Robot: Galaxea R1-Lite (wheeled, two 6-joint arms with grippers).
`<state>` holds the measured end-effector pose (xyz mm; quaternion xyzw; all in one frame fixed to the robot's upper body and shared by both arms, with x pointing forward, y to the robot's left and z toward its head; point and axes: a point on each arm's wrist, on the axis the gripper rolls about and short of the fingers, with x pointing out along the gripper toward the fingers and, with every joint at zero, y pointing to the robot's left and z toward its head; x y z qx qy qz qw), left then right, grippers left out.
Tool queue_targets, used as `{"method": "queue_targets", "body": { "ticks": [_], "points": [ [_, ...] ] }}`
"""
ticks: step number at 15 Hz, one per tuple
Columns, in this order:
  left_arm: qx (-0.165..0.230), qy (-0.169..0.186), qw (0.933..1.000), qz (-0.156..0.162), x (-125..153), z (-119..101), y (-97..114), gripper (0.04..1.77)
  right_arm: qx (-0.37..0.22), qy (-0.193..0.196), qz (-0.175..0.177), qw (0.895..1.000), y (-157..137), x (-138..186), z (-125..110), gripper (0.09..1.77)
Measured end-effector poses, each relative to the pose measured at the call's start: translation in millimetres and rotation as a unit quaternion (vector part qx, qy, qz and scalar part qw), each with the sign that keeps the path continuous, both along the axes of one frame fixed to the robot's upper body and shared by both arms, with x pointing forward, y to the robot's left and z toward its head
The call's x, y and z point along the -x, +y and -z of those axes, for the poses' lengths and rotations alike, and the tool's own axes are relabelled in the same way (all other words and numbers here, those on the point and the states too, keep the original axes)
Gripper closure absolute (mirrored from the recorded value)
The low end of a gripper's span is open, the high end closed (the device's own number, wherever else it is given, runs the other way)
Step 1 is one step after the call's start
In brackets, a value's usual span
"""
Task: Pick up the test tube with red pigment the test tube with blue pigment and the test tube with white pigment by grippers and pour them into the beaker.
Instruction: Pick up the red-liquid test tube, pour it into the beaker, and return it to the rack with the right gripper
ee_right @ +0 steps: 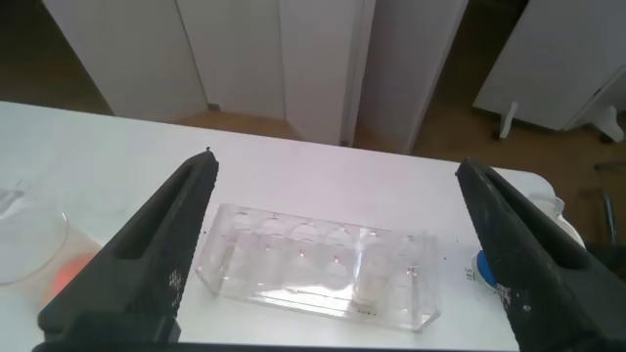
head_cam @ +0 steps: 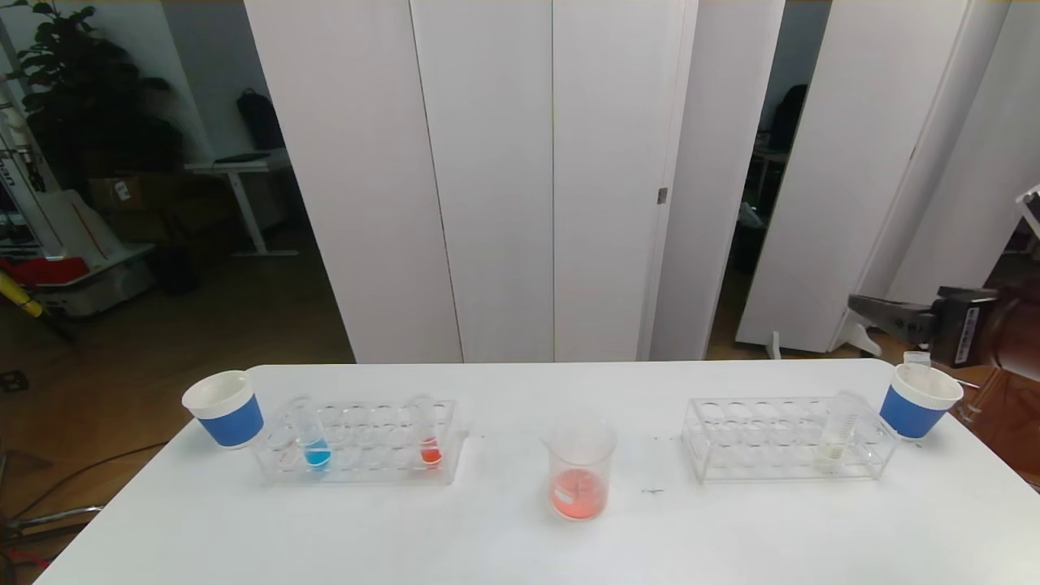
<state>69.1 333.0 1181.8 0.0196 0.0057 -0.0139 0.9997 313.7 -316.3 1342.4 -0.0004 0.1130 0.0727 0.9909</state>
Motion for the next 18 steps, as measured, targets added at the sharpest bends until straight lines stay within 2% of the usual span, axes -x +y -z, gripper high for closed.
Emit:
{"method": "queue_targets", "body": {
  "ticks": [4, 7, 12, 14, 18],
  "points": [
    [0.000, 0.000, 1.0000, 0.000, 0.0, 0.0, 0.0, 0.07, -0.004, -0.036, -0.003, 0.999, -2.2, 35.5, -9.4, 0.11],
    [0.000, 0.000, 1.0000, 0.000, 0.0, 0.0, 0.0, 0.07, -0.008, -0.079, -0.005, 0.997, -5.7, 78.4, -13.7, 0.11],
    [0.000, 0.000, 1.0000, 0.000, 0.0, 0.0, 0.0, 0.07, -0.019, -0.143, 0.020, 0.989, -16.0, 150.4, 1.6, 0.11],
    [0.000, 0.000, 1.0000, 0.000, 0.0, 0.0, 0.0, 0.07, -0.022, -0.140, 0.026, 0.990, -17.4, 173.7, 18.8, 0.11],
    [0.000, 0.000, 1.0000, 0.000, 0.0, 0.0, 0.0, 0.07, -0.049, -0.108, 0.037, 0.992, -18.7, 214.7, 58.9, 0.11]
  ]
}}
